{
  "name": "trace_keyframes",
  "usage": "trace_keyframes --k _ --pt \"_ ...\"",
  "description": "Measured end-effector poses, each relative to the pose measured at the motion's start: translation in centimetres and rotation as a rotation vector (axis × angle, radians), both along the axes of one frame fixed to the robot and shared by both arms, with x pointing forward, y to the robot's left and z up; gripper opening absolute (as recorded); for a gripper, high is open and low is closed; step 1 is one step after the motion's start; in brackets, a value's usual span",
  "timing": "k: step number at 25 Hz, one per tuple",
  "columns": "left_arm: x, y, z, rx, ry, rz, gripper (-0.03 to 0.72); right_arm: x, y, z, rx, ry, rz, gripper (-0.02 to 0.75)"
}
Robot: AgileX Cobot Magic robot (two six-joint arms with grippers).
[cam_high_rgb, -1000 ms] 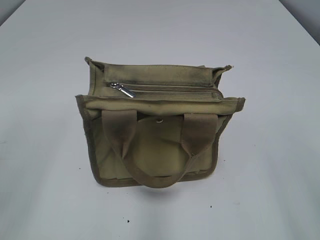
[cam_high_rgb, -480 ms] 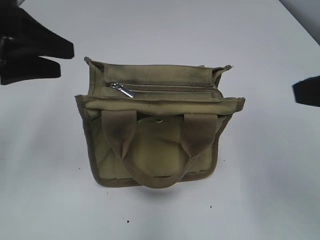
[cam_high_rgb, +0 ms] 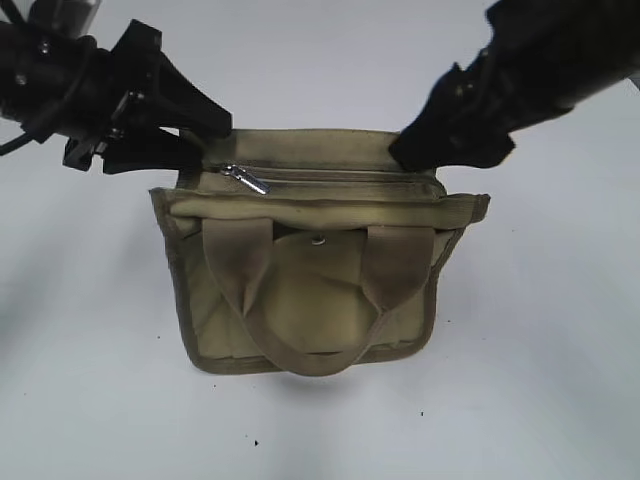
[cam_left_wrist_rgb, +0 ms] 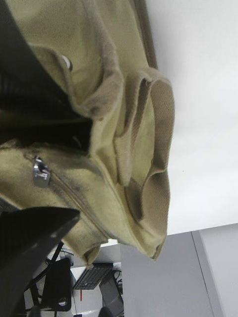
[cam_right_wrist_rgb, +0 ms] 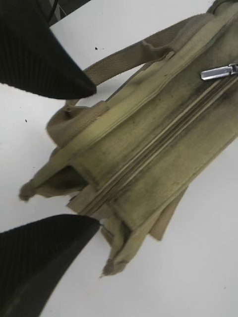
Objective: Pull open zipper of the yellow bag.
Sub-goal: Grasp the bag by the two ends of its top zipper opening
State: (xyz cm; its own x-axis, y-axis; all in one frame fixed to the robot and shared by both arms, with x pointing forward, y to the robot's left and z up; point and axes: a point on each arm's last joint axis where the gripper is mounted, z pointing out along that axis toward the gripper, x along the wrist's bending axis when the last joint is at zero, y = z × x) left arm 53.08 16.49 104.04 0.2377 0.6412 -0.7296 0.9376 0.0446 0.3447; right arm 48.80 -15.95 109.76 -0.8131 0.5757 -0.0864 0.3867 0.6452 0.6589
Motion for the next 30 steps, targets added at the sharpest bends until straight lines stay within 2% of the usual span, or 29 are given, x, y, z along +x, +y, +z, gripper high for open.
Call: trace_keyframes --k 4,6,9,12,14,18,22,27,30 --pt "1.1 -0.5 -0.8 0.007 0.007 0.011 0.430 1.8 3.4 -0.5 -0.020 0.005 0.084 0.561" --pt "1.4 -1.0 -1.1 0.000 0.015 0.018 0.401 2.4 5.3 -1.1 -0.032 -0.002 0.124 0.552" --pt "1.7 -1.5 -1.4 -0.016 0.021 0.031 0.273 3.2 8.0 -2.0 -0.058 -0.018 0.182 0.514" --pt "2.0 -1.6 -1.0 -0.018 0.003 0.032 0.092 3.8 10.3 -2.9 -0.067 -0.028 0.223 0.486" --pt "2.0 -1.6 -1.0 -0.017 -0.005 0.026 0.032 4.2 11.5 -3.1 -0.061 -0.042 0.237 0.477" --pt "1.9 -1.7 -0.9 -0.021 -0.004 0.010 0.025 5.1 12.6 -3.5 -0.056 -0.053 0.239 0.469" --pt "1.9 -1.7 -0.8 -0.028 -0.003 0.012 0.023 5.5 12.8 -4.0 -0.066 -0.048 0.240 0.427" --pt "1.9 -1.7 -0.7 -0.032 -0.005 0.012 0.023 5.8 12.7 -5.1 -0.133 -0.027 0.252 0.399" --pt "2.0 -1.8 -0.7 -0.039 -0.003 0.015 0.022 5.9 12.5 -5.2 -0.158 -0.030 0.247 0.349"
